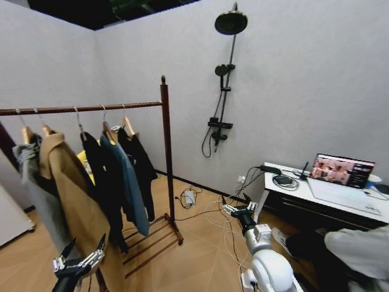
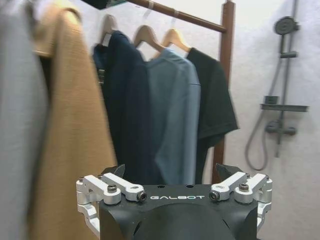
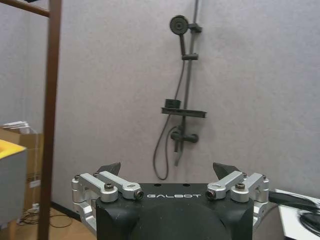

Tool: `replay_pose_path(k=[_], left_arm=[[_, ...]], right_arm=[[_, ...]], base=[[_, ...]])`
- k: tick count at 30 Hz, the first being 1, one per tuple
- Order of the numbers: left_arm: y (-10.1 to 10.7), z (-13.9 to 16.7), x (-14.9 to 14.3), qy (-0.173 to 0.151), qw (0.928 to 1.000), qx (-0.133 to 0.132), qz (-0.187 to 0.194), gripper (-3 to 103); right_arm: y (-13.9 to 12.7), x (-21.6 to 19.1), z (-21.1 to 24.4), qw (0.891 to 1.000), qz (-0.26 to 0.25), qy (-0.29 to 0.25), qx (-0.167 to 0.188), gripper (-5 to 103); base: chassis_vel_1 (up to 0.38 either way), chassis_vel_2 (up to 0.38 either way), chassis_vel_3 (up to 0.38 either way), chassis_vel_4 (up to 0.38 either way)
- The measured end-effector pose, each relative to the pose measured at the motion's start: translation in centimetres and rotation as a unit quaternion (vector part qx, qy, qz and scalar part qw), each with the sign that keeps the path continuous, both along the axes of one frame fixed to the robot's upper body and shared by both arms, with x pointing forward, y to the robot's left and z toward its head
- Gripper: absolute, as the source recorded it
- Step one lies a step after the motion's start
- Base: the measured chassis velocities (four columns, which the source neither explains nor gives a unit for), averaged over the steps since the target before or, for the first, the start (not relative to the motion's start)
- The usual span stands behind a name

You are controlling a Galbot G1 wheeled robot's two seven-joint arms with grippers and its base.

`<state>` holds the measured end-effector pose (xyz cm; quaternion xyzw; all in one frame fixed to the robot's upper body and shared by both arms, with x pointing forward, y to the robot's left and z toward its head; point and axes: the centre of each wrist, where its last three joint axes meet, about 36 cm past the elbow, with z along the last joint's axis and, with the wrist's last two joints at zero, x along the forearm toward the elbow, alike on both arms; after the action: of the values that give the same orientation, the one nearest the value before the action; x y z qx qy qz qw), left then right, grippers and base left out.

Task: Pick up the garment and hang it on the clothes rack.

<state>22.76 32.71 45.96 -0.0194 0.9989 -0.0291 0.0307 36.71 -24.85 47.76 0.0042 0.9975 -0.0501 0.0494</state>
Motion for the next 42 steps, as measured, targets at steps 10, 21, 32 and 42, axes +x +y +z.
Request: replay_pose_path(k=[10,21,32,42], left_arm=[[0.0,0.0,0.0,0.0,1.0,0.0,0.0,100],[0.0,0.0,0.0,0.0,1.0,0.0,0.0,100],[0.0,0.0,0.0,0.0,1.0,0.0,0.0,100],[0.0,0.0,0.0,0.0,1.0,0.0,0.0,100]], right_arm=[[-0.48,-0.17,-0.08,1.0,-0.003,0.0,-0.001,100],[-0.22,-0.04,-0.35,1.0,0.0,0.004,-0.001,100],[-0.21,0.04,-0.59,1.0,0.0,0.007,-0.001,100],[-0.17,0.05,-0.73,1.0,0.0,0.006,-0.001,100]], base=[[-0.133,-0.116,-0.121,-0.116],[-0.106,-0.114,-0.121,-0.121],[0.014,-0.027,-0.027,0.014],[0.049,-0.076,-0.074,0.055]])
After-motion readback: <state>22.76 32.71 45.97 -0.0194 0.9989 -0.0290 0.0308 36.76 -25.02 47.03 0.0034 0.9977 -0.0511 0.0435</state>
